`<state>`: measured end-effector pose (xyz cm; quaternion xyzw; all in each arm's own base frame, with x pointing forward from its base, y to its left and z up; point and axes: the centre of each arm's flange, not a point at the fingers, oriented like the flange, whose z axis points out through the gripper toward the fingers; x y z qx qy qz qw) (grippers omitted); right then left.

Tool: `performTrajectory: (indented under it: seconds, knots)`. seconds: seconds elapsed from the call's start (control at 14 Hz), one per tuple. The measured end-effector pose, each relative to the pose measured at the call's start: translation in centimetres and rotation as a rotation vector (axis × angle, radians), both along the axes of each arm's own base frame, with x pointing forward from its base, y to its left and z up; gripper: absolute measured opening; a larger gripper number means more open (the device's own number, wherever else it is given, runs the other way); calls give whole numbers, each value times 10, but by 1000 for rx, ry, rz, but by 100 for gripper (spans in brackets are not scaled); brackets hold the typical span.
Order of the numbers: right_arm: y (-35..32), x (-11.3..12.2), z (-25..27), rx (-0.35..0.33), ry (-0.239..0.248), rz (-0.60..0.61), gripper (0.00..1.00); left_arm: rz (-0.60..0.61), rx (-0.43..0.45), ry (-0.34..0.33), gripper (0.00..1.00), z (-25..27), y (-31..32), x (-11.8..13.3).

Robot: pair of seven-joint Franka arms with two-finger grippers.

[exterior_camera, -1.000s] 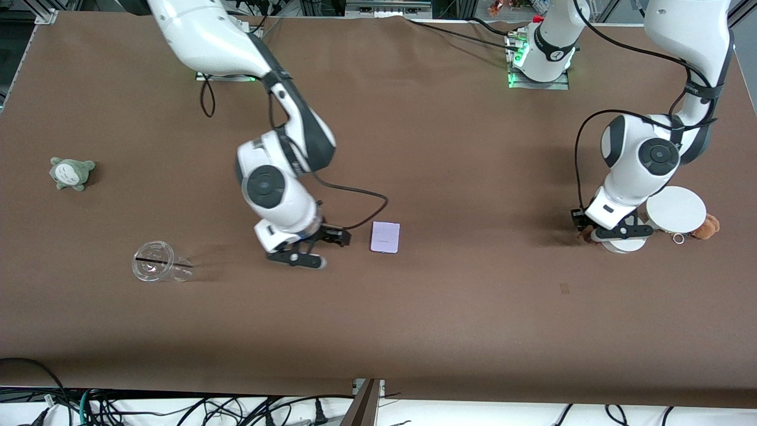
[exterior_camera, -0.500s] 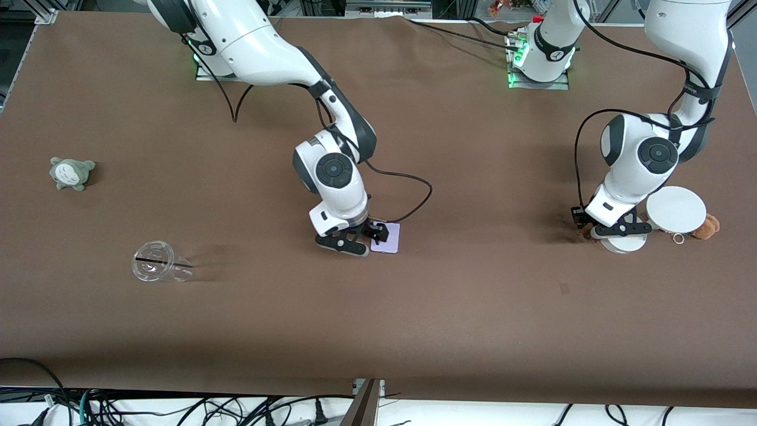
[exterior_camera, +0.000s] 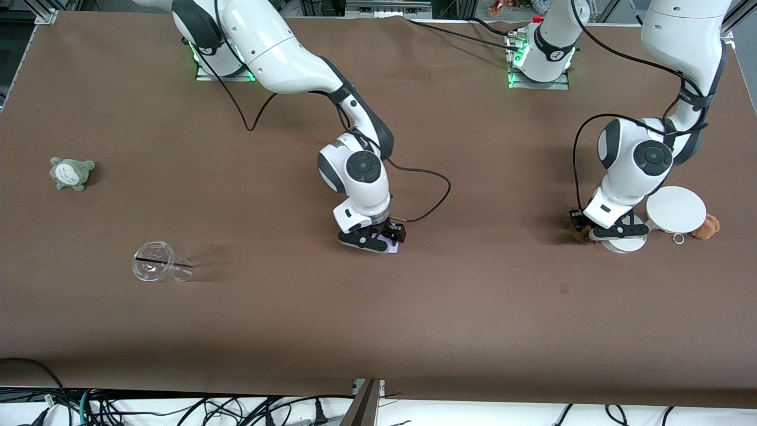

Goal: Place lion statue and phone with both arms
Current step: 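Grasp the white phone with the right gripper while the left lowers the lion, then lift the phone with the right gripper while the left gripper releases the lion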

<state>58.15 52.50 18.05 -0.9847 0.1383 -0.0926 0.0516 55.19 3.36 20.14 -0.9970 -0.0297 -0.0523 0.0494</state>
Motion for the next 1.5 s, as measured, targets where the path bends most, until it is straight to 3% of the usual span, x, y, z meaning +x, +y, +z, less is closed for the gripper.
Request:
performTrajectory:
  seconds: [0.21,0.36,0.57,0.64,0.79,0.93,1.07,1.29,1.5]
  knots:
    - [9,-3,-3,3,-21,9,100,7,0,-16,39,3,0,4]
    - [14,-8,-4,-11,-33,24,100,8,3,-11,63,16,-4,17]
    - [19,-14,-14,-49,-52,49,97,18,20,110,94,51,-22,42]
    - [20,-16,-15,-63,-63,59,97,25,26,140,100,73,-32,54]
    - [22,-17,-12,-70,-68,63,85,31,31,170,100,120,-54,71]
    - [20,-16,-11,-80,-64,60,85,35,35,174,100,164,-66,83]
    - [10,-9,-4,-138,-38,73,85,51,14,149,100,212,-70,92]
    - [-29,29,45,-158,1,105,85,81,-46,98,100,297,-72,93]
    - [-108,73,101,-167,88,197,85,105,-71,70,100,365,-62,78]
